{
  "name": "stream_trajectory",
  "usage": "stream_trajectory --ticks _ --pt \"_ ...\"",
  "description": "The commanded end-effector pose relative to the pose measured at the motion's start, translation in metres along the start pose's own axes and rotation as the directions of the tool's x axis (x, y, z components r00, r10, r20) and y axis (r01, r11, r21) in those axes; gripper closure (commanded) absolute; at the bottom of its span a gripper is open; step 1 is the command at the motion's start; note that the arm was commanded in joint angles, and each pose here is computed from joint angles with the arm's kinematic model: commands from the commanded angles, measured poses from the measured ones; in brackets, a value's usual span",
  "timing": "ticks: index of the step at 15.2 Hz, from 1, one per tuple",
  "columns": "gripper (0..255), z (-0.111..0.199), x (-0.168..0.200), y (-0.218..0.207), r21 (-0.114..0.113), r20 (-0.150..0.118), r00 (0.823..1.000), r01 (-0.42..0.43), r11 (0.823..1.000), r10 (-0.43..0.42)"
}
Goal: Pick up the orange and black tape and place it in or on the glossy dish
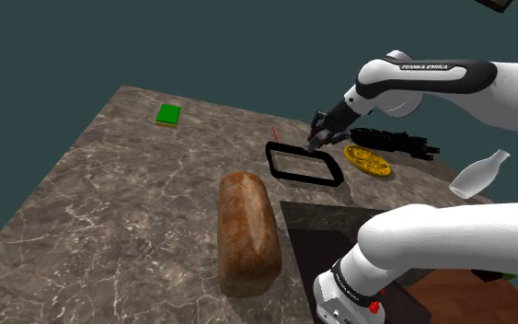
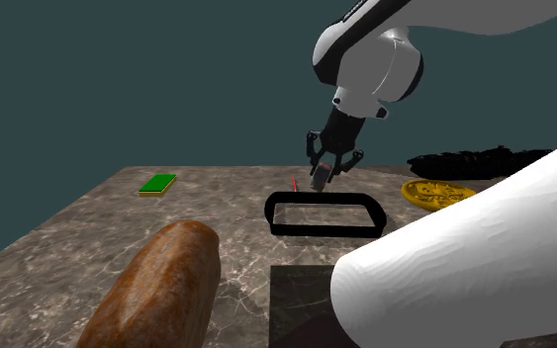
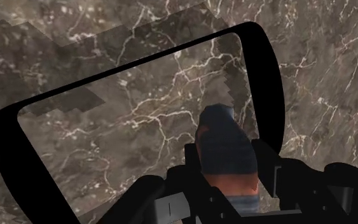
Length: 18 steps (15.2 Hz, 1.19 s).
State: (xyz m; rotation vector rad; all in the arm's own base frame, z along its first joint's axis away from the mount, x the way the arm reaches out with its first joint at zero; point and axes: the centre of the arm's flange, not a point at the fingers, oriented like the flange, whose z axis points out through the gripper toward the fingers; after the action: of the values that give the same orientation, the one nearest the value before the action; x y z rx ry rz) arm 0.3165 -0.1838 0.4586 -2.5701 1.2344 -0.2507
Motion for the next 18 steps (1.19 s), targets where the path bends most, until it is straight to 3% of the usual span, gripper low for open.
stream_trajectory --ticks 1,7,14,15,18 --pt "255 0.009 -0.001 0.003 0.0 -0.001 1.0 0.0 1.0 0.0" --pt "255 0.039 -0.002 0.014 0.0 -0.001 1.0 0.0 1.0 0.0" --pt "255 0.039 -0.002 0.014 0.0 -0.001 1.0 0.0 1.0 0.0" --pt "0 0.039 -0.002 0.014 0.0 -0.001 1.0 0.0 1.0 0.0" --pt "0 0.039 -0.002 0.014 0.0 -0.001 1.0 0.0 1.0 0.0"
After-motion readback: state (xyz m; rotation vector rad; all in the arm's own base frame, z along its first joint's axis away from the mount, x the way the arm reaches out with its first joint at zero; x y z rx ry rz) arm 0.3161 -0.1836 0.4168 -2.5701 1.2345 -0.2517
